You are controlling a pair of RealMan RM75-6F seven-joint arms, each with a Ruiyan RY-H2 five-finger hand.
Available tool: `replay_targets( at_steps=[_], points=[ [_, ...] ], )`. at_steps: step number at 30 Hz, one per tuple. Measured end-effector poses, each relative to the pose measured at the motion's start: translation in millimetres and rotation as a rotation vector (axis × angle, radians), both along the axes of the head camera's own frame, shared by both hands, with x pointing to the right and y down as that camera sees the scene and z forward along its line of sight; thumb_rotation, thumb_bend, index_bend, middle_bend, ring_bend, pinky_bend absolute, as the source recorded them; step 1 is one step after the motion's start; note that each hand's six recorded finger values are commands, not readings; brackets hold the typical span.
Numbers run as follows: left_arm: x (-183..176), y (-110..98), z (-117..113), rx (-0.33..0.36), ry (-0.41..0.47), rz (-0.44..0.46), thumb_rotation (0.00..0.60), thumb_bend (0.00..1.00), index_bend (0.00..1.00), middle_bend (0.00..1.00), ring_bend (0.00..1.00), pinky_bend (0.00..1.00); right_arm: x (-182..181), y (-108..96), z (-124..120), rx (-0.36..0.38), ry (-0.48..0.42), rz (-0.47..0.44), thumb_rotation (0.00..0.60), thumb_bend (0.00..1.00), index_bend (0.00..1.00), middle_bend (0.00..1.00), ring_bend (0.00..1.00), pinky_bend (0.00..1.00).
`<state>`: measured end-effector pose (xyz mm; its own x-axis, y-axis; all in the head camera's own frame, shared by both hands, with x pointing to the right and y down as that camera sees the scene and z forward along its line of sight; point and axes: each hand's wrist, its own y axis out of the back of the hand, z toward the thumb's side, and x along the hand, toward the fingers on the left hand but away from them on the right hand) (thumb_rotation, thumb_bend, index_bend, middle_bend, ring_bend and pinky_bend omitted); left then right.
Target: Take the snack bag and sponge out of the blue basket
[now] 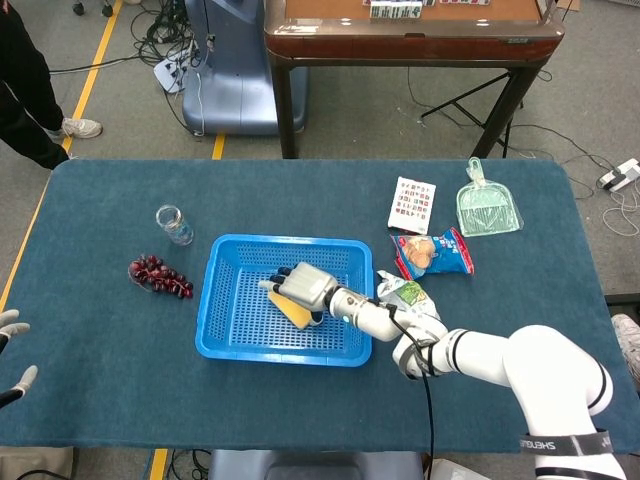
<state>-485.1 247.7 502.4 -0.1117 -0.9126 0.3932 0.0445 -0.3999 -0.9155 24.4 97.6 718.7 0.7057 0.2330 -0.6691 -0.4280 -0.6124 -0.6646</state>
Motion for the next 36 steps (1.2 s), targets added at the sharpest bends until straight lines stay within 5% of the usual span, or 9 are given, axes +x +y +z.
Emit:
replay_targets(
  at_steps=[11, 17, 21, 26, 36],
  points=[
    [0.0, 0.1, 1.3, -0.006, 0.001, 0.000, 0.600, 0.27, 0.38, 0.21, 0.17, 0.24, -7.5, 4.8, 16.3, 0.017, 0.043, -0.015, 0.600, 0.00, 0.00, 0.07, 0.03, 0.25],
    [-1.3, -0.7, 0.8, -0.004, -0.002, -0.002, 0.600, 0.27, 0.38, 0.21, 0.17, 0.24, -12.6, 7.6, 23.4, 0.026, 0.062, -0.034, 0.600, 0.00, 0.00, 0.14, 0.05, 0.25],
    [-1.6, -0.8, 0.9, -0.003, -0.001, -0.002, 0.600, 0.27, 0.38, 0.21, 0.17, 0.24, -16.1, 8.5, 23.3, 0.040, 0.047, -0.031, 0.600, 0.03, 0.14, 0.25, 0.16, 0.30],
    [-2.3, -0.5, 1.0, -0.003, 0.000, -0.003, 0.600, 0.27, 0.38, 0.21, 0.17, 0.24, -20.5, 7.6, 21.8, 0.083, 0.008, -0.019, 0.600, 0.21, 0.39, 0.39, 0.32, 0.50],
    [-2.1, -2.3, 0.4, 0.004, 0.004, 0.001, 0.600, 0.27, 0.38, 0.21, 0.17, 0.24, -23.0, -4.4, -10.3, 0.106, -0.120, 0.038, 0.600, 0.23, 0.41, 0.40, 0.34, 0.52]
  ],
)
